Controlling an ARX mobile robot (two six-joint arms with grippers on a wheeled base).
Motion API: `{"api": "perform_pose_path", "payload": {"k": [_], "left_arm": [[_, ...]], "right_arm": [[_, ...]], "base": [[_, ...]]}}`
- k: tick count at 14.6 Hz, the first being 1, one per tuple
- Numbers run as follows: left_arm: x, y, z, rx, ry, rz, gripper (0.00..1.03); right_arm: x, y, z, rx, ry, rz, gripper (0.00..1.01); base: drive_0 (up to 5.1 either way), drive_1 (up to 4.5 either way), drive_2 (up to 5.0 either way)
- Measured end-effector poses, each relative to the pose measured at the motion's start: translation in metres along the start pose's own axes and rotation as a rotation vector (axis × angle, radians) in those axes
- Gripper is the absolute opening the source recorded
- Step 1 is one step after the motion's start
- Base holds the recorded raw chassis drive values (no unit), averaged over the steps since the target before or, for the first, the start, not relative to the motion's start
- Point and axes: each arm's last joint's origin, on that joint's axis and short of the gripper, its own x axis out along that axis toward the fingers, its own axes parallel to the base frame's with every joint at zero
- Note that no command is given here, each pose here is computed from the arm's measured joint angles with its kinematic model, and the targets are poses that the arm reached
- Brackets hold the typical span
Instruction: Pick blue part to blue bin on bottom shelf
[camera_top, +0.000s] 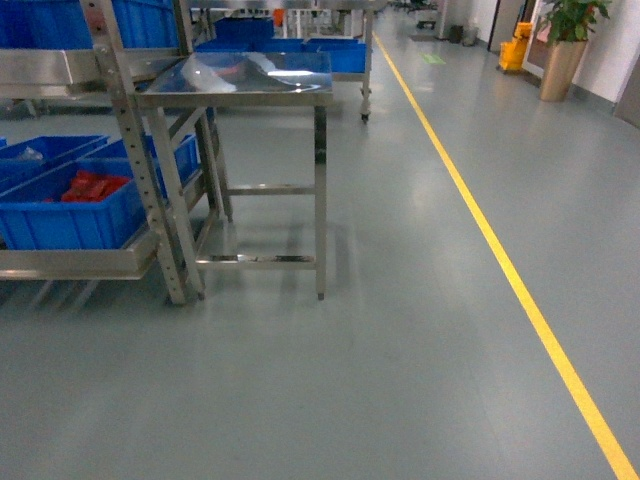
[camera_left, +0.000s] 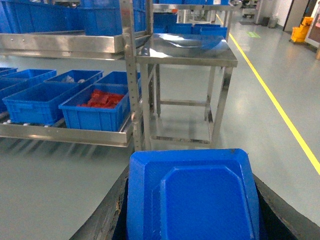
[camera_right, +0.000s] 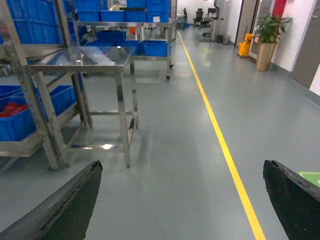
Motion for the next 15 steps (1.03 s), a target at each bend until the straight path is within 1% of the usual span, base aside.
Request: {"api": "perform_pose_path", "payload": {"k": [15], "left_arm": [[0.0, 0.0, 0.0001, 0.0, -0.001, 0.0, 0.44]], "right_arm": [[0.0, 0.0, -0.0005, 0.0, 0.005, 0.0, 0.98]], "base": [[0.0, 4.29, -4.4]]}}
